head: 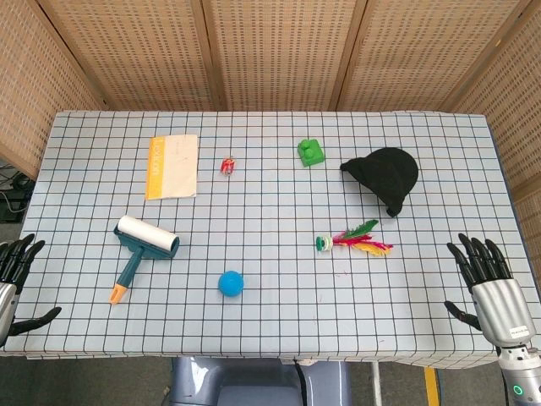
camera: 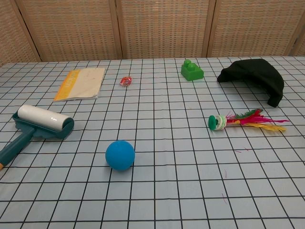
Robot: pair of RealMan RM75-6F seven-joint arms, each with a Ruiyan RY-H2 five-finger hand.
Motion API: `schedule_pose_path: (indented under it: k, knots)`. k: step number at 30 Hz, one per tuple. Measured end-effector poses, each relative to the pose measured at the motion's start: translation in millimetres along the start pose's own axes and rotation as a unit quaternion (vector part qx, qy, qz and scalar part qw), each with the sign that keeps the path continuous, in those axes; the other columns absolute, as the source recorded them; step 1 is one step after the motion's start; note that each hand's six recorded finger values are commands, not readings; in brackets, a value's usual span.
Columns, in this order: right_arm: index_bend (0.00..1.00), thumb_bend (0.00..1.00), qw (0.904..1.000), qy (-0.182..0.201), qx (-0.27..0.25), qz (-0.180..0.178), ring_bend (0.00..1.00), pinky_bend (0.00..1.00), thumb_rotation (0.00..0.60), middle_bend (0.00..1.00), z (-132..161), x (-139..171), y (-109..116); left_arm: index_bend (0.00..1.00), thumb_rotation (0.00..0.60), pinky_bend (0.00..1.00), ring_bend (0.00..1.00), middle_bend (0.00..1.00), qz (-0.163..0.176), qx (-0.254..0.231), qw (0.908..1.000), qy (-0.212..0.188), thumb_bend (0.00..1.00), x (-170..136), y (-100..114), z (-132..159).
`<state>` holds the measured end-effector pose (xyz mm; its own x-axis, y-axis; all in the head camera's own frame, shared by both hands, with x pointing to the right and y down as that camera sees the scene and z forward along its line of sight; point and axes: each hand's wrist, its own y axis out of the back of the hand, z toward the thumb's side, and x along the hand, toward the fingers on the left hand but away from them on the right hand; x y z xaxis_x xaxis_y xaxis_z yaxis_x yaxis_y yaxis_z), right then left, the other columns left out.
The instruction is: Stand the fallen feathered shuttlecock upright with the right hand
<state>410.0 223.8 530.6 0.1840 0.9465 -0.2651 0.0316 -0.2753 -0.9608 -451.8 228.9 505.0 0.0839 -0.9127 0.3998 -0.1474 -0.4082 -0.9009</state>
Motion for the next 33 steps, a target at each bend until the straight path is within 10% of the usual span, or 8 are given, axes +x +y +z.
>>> schedule_pose_path:
  k: [7,16,24,33]
  knots:
    - [0.1,0.0,0.9997,-0.01,-0.019,0.014,0.0,0.0,0.6,0.0,-0.5,-4.7,-7.7,0.0,0.6,0.0,0.0,0.0,0.003,0.0,1.0,0.001,0.0,-0.8,0.1,-0.2]
    - [0.39,0.01,0.9979,0.014,-0.004,0.064,0.0,0.0,0.6,0.0,19.0,-56.8,-32.5,0.0,0.6,0.0,0.0,0.0,-0.01,0.008,0.9999,0.008,0.0,7.8,-7.6,-1.6]
    - [0.44,0.3,0.9935,0.035,0.011,0.108,0.0,0.0,0.6,0.0,54.5,-109.3,-62.4,0.0,0.6,0.0,0.0,0.0,-0.017,0.013,0.9997,0.013,0.0,13.9,-10.7,-1.8]
    - [0.46,0.39,0.9899,0.014,0.033,0.137,0.0,0.0,0.6,0.0,78.6,-147.8,-116.2,0.0,0.6,0.0,0.0,0.0,-0.03,0.002,0.999,0.032,0.0,23.1,-14.2,-10.3]
